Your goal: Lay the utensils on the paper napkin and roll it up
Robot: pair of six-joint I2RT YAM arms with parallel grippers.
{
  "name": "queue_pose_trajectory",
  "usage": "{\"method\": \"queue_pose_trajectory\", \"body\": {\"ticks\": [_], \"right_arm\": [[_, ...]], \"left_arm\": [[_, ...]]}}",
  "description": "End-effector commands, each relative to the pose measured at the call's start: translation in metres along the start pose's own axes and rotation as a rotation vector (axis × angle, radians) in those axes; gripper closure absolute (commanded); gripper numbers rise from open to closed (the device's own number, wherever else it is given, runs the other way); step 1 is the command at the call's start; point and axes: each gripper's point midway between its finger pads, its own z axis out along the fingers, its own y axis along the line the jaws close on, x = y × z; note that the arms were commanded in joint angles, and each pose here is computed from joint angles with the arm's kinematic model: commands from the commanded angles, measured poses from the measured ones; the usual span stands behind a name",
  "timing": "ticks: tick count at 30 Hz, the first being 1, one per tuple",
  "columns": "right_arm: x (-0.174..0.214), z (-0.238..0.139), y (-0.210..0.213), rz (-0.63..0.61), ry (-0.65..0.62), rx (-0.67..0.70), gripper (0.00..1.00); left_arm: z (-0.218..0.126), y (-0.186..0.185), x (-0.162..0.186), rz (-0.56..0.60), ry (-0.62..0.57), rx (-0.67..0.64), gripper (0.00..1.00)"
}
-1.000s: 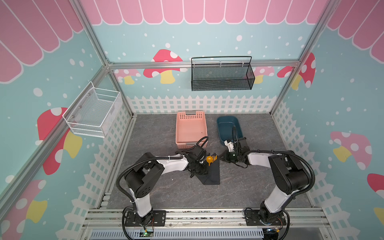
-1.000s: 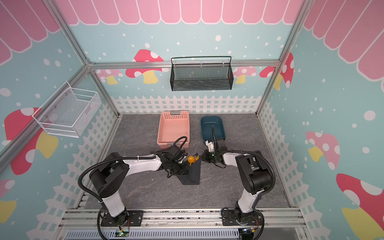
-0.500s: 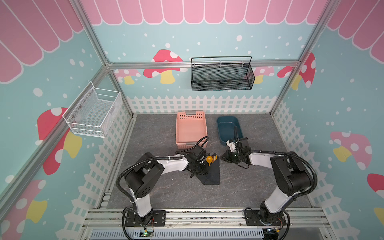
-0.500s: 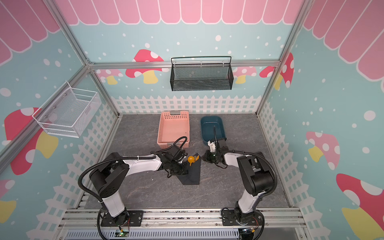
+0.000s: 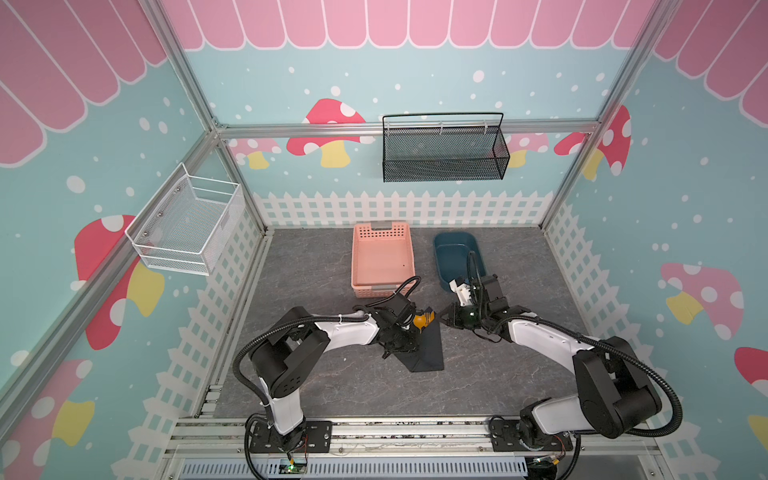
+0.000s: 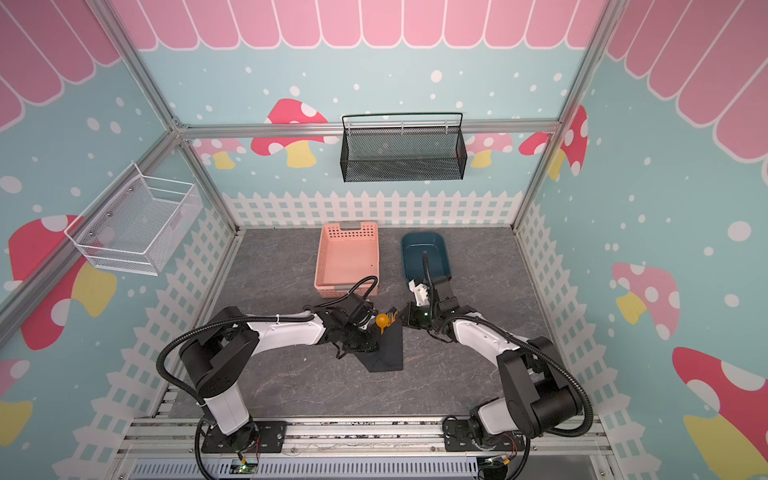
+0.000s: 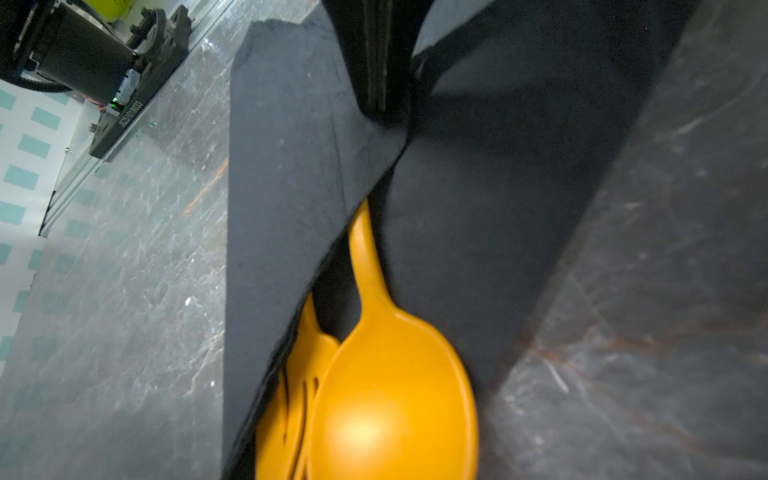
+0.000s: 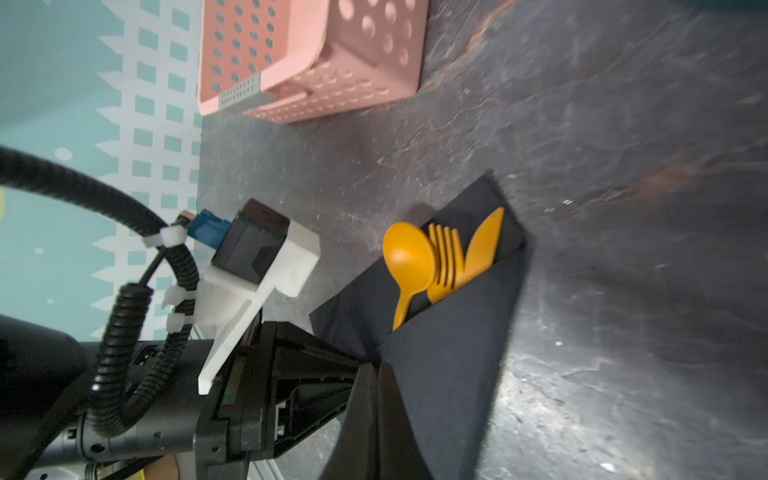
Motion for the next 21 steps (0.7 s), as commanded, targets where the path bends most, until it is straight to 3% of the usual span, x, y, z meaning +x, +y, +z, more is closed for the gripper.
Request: {"method": "queue_pose_trajectory", "body": {"ticks": [1,10,21], "right_arm": [[0.025,0.015,0.005,0.047,0.093,0.005,0.98],[0.054,0.056,0.012,0.08,0.18,0.026,1.0],[0.062,0.07,-0.003,0.119,0.181,0.086,1.0]], "left_arm": [[-0.001,0.02,0.011,-0.033,0.004,-0.079,0.98],[-0.001,0.021,0.012,-0.039,-0.004,-0.07,0.98],[0.002,0.021,0.013,-0.044,0.004,-0.061,0.98]]}}
